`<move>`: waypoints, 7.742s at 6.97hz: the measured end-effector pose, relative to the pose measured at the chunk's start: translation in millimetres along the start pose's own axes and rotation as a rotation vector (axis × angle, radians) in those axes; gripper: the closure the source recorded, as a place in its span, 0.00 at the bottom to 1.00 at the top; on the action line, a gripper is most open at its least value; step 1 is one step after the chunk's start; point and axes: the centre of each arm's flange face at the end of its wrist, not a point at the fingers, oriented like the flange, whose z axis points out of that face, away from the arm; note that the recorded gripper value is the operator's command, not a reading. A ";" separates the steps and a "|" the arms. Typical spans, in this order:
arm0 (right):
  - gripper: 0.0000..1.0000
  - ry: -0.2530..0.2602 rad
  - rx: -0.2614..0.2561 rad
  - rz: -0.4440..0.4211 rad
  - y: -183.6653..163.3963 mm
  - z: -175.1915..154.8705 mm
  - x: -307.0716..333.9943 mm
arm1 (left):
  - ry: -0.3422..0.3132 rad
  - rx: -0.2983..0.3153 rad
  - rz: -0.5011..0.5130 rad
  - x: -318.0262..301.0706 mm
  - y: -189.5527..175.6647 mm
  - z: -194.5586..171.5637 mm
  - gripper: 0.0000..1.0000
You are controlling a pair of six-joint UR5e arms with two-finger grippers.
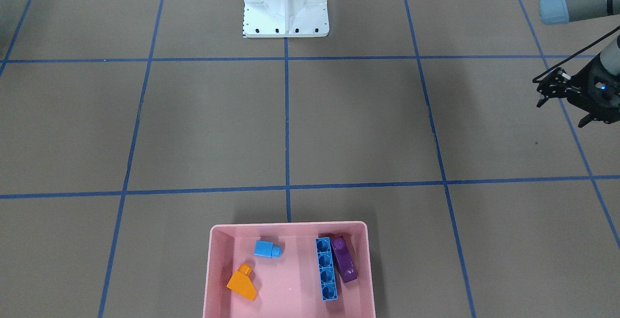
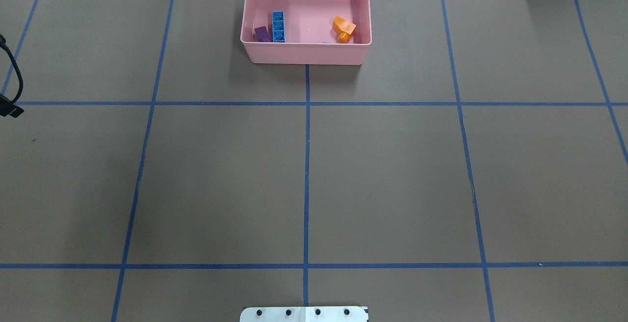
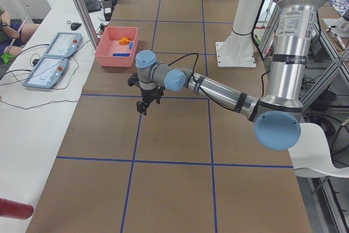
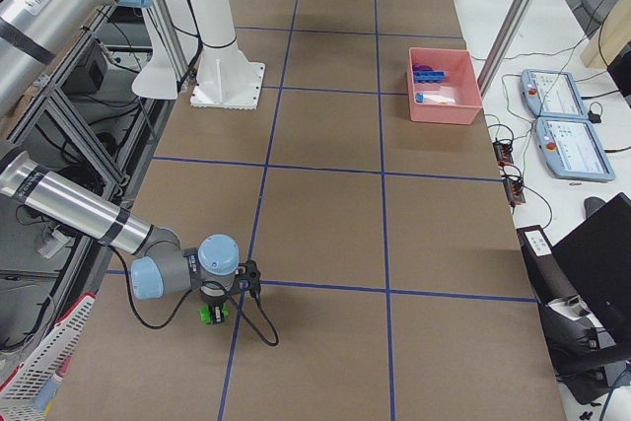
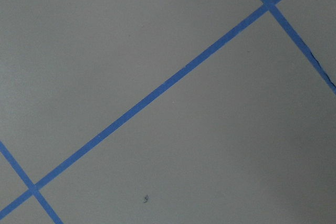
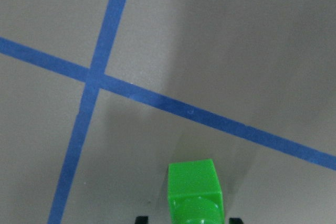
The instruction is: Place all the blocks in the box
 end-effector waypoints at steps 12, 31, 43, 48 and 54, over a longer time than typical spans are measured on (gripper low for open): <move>1.00 0.043 0.248 -0.078 -99.4 -110.5 -69.2 | -0.032 0.019 -0.340 -38.9 57.7 -25.5 0.00; 1.00 -0.035 0.464 0.276 -745.2 -364.0 -597.5 | 0.045 0.093 -0.549 -124.6 223.9 -59.6 0.00; 0.00 -0.001 0.323 0.223 -588.9 -381.7 -392.3 | 0.074 0.089 -0.564 -127.0 228.5 -51.7 0.00; 0.00 0.010 0.269 0.107 -343.4 -305.8 -115.6 | 0.059 0.100 -0.617 -122.8 222.4 -60.9 0.00; 0.00 0.019 0.227 0.155 -186.4 -233.6 -14.2 | 0.055 0.121 -0.584 -119.3 217.2 -66.5 0.00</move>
